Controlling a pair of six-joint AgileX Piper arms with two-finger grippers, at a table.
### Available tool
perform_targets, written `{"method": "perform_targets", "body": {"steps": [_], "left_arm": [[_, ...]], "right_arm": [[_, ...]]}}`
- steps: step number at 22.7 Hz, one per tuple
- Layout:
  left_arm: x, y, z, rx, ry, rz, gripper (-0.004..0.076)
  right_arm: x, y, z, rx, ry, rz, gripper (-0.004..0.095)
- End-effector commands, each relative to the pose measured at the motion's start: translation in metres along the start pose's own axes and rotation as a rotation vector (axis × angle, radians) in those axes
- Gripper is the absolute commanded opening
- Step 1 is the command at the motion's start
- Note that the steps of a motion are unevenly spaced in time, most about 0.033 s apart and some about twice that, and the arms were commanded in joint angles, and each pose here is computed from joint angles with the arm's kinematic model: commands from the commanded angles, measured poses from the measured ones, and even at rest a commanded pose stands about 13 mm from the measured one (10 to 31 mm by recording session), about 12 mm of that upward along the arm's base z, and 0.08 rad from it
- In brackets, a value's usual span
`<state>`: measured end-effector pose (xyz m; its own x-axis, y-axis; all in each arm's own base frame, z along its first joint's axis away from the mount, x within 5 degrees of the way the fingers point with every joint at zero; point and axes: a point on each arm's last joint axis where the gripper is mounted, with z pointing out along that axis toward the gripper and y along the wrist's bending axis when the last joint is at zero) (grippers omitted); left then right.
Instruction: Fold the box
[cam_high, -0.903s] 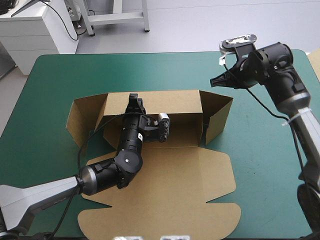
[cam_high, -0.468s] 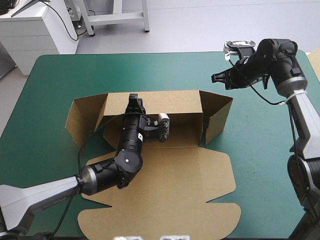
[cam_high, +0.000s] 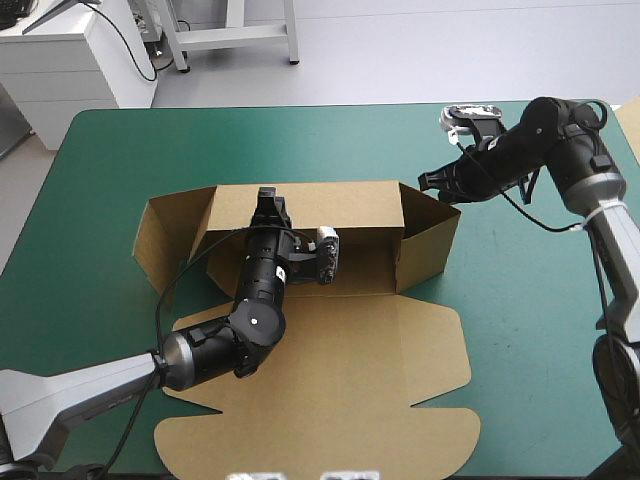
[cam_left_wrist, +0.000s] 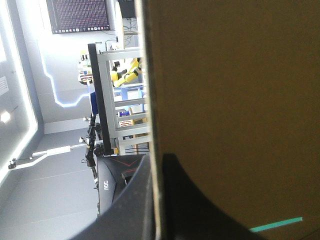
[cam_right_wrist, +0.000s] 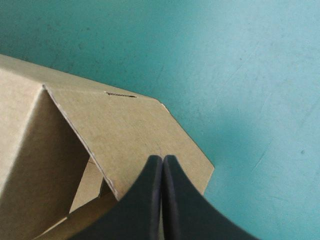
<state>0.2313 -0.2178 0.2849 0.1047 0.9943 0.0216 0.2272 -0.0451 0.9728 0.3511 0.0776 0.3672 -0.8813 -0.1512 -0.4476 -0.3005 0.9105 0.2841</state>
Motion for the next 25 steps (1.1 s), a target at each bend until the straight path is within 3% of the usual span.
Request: {"method": "perform_targets", "body": {"steps": [1, 12, 18, 25], "left_arm": [[0.003, 0.020, -0.007, -0.089, 0.000, -0.011, -0.0008], [0.004, 0.022, -0.007, -0.119, 0.018, 0.004, -0.0008], [0.011, 0.037, 0.001, -0.135, 0.031, -0.030, -0.0008], [0.018, 0.037, 0.009, -0.120, 0.036, -0.036, -0.0008]], "right_arm": [[0.015, 0.010, -0.027, -0.022, -0.042, -0.036, -0.0021], [0.035, 0.005, -0.021, 0.015, -0.042, -0.067, -0.0021], [0.022, 0.003, -0.022, 0.047, -0.186, -0.045, -0.0021], [0.024, 0.004, -0.020, 0.030, -0.157, -0.039, -0.0021]]}}
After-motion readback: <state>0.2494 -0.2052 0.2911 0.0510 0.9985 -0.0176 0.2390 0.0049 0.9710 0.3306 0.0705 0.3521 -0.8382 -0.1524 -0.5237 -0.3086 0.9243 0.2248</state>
